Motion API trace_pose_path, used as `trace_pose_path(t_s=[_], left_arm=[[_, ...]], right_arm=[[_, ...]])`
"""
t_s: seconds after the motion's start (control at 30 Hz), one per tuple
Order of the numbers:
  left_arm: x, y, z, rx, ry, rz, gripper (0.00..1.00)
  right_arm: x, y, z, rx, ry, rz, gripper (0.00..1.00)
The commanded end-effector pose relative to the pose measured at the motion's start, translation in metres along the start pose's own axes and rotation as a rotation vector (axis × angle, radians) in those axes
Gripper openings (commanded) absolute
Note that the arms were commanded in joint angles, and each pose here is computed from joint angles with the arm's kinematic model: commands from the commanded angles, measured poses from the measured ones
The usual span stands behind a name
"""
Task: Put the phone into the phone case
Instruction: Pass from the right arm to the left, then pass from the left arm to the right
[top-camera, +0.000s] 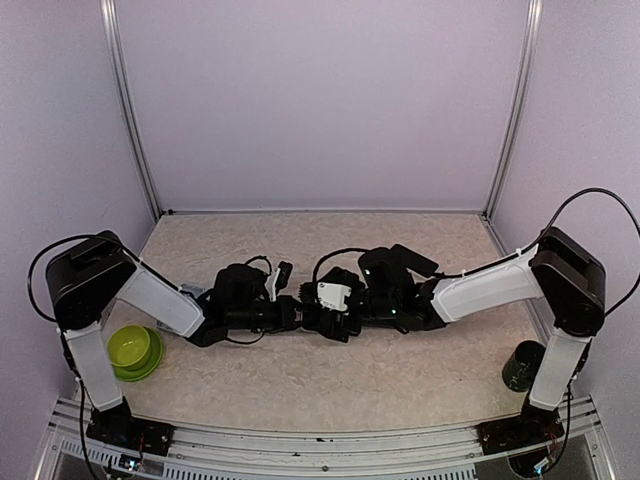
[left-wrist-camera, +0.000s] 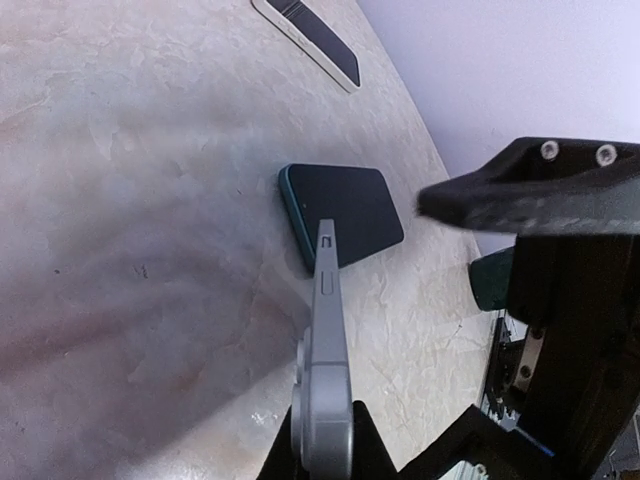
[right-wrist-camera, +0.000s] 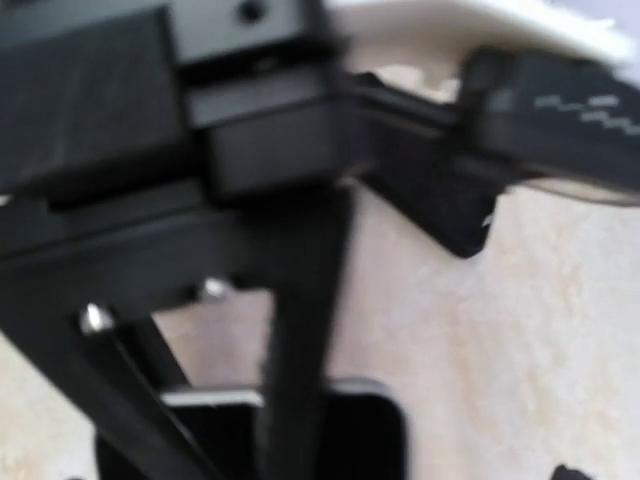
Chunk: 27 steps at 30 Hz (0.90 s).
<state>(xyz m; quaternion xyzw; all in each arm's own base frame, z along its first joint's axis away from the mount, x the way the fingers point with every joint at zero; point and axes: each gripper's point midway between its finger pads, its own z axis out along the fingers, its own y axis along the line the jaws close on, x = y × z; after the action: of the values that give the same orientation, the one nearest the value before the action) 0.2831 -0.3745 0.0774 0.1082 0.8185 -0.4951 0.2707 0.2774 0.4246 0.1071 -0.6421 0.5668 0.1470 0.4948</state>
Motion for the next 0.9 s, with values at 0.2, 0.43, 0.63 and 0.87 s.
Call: trace_pose_path(t_s=[0.2, 0.43, 0.63, 0.87], left_arm=[[-0.023, -0.015, -0.027, 0.036, -0.09, 0.055, 0.0], [-0.034, -0.03, -0.043, 0.065, -0.145, 0.093, 0.0], [-0.045, -0.038, -0.054, 0.064, -0.184, 0.124, 0.0], [-0.056, -0.049, -0.063, 0.072, -0.223, 0.15, 0.0]], right_arm=[[-0.035, -0.024, -0.043, 0.088, -0.032, 0.052, 1.0], [-0.046, -0.078, -0.075, 0.333, 0.015, 0.193, 1.0], [-0.066, -0.115, -0.133, 0.586, -0.135, 0.299, 1.0], [-0.035, -0.139, -0.148, 0.78, -0.003, 0.43, 1.0]])
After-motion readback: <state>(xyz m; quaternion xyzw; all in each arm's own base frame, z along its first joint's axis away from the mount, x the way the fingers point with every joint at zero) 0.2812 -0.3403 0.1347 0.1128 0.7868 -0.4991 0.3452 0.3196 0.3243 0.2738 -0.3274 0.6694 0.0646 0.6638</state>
